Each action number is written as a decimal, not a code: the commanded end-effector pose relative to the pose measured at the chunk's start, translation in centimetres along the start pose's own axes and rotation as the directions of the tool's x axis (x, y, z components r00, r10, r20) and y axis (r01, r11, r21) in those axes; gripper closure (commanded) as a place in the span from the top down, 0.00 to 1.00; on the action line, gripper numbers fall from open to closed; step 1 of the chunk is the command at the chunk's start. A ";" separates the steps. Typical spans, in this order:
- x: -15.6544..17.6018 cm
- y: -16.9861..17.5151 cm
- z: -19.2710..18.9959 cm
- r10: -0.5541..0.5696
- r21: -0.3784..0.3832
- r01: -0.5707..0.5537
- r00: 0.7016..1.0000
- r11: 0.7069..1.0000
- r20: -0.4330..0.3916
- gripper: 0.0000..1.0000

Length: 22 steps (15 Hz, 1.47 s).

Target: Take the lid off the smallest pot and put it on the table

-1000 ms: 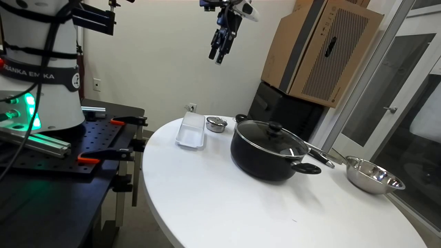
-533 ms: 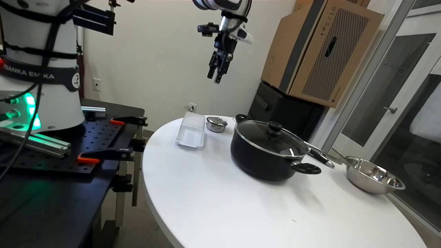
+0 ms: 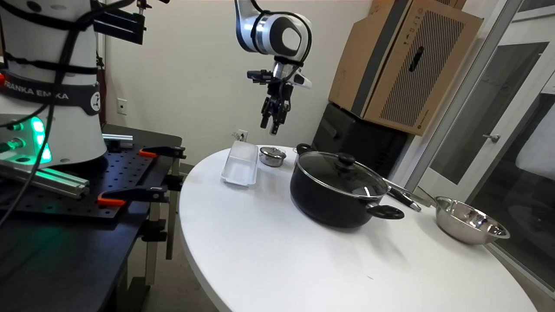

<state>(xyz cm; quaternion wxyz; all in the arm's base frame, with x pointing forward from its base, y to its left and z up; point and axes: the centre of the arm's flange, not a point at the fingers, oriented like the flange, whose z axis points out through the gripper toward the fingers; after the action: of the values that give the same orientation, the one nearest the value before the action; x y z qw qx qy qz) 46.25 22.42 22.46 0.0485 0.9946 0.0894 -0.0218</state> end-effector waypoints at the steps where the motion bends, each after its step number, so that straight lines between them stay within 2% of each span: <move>1: 3.9 -1.5 2.9 0.016 -0.032 -0.017 1.000 0.999 -0.009 1.00; 5: 6.4 -2.4 4.4 0.026 -0.042 -0.026 1.000 0.999 -0.010 1.00; 11: 8.4 -4.1 5.7 0.024 -0.044 -0.025 1.000 0.999 -0.016 0.97; 14: 8.7 -4.5 6.1 0.033 -0.043 -0.033 0.999 0.999 -0.017 0.94; 22: 7.3 -4.2 5.5 0.057 -0.013 -0.057 0.998 0.998 -0.021 0.96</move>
<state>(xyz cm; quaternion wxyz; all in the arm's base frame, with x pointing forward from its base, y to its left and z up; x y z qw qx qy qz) 53.11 27.17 15.82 0.0623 0.9952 0.0749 -0.0125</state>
